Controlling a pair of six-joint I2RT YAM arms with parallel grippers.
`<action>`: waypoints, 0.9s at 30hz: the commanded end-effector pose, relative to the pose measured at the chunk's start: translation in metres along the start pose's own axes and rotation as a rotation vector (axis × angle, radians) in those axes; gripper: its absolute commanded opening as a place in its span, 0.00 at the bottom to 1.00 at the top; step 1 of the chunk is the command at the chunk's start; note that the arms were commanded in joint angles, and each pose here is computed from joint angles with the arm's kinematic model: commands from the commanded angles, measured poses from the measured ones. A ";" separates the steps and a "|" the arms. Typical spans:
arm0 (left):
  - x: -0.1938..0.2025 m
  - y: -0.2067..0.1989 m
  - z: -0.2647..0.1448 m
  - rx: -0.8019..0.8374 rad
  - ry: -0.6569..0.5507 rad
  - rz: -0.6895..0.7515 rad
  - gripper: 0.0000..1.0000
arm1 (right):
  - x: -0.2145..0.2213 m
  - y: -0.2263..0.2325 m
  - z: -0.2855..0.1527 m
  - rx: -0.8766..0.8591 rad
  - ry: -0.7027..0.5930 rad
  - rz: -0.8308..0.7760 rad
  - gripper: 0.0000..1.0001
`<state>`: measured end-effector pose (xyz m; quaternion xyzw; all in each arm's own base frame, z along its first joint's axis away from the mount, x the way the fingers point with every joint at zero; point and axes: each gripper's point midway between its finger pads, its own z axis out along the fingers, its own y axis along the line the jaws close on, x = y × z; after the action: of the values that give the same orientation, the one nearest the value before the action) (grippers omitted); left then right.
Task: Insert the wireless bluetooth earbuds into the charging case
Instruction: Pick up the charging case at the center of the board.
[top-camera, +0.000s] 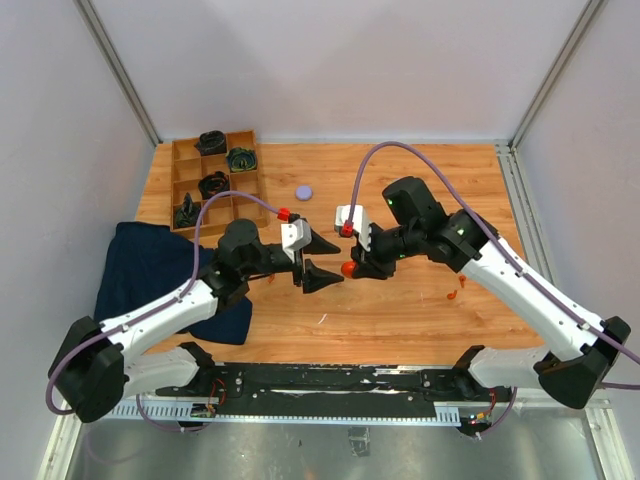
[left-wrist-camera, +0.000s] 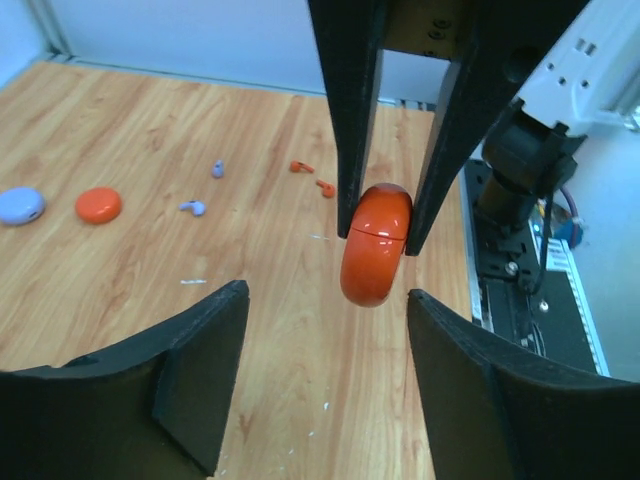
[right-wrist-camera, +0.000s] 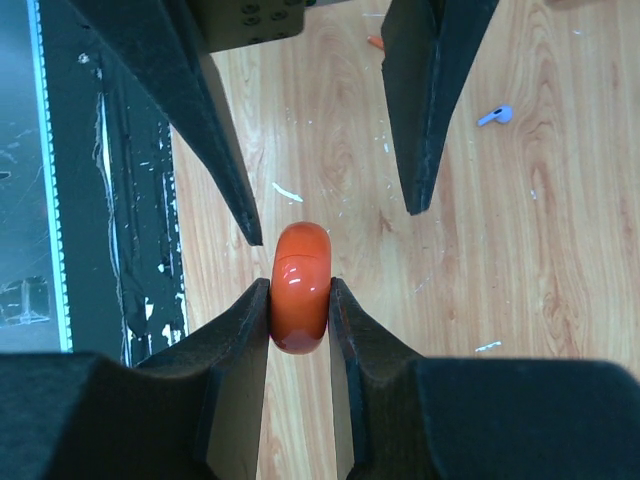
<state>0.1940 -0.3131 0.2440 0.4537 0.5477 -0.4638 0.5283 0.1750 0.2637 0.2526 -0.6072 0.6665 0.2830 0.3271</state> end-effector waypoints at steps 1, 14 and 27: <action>-0.009 -0.019 0.007 0.143 -0.009 0.035 0.66 | -0.004 0.007 -0.006 -0.051 0.002 -0.027 0.14; -0.005 -0.026 0.011 0.207 0.006 -0.009 0.53 | 0.001 0.002 0.005 -0.075 0.031 -0.022 0.15; 0.003 -0.022 0.015 0.190 0.029 -0.079 0.30 | -0.001 0.001 0.006 -0.071 0.026 -0.025 0.16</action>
<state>0.1755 -0.3262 0.2287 0.4871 0.5363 -0.5178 0.4549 0.1732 0.2668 0.2391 -0.6277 0.6639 0.2881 0.2868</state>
